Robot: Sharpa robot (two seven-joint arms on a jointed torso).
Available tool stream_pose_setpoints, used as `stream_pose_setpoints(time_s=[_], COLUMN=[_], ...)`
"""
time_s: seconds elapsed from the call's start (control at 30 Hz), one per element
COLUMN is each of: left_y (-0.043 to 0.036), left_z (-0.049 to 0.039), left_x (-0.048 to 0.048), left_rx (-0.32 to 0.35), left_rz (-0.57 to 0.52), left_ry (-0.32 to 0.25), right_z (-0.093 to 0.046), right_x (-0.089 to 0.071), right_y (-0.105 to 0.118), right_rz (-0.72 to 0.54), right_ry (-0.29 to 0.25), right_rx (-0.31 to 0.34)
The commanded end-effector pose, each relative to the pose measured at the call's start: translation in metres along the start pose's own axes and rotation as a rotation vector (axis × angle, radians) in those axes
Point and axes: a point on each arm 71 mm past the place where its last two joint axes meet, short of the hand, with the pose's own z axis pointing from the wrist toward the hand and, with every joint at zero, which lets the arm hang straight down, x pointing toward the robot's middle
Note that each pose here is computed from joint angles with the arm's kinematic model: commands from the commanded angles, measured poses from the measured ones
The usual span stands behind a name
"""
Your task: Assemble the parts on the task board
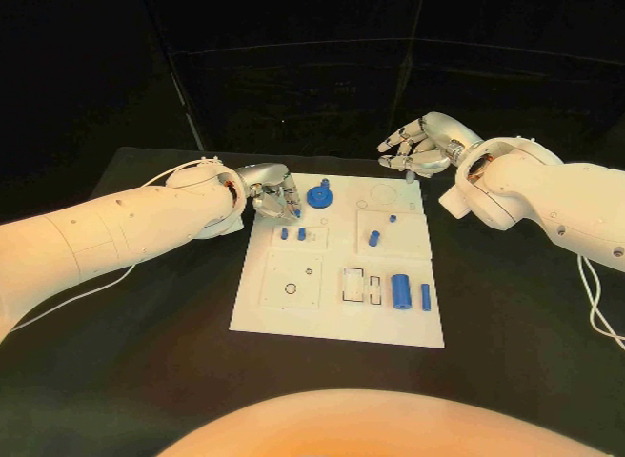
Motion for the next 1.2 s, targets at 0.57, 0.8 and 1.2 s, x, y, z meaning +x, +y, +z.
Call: stream_pose_setpoints(time_s=[0.57, 0.8, 1.2], left_y=[0.0012, 0.0007, 0.0002], left_z=[-0.0003, -0.0001, 0.0003], left_x=[0.0001, 0.0000, 0.0001], left_rx=[-0.011, -0.010, -0.009], left_rz=[-0.005, -0.005, -0.004], left_ry=[0.011, 0.009, 0.007], right_z=[-0.0005, -0.0005, -0.0005], right_x=[-0.0017, -0.0017, -0.0016], right_y=[0.0015, 0.0016, 0.0017], right_rz=[0.002, 0.002, 0.002], right_ry=[-0.009, -0.009, -0.009], right_rx=[-0.010, -0.010, -0.010])
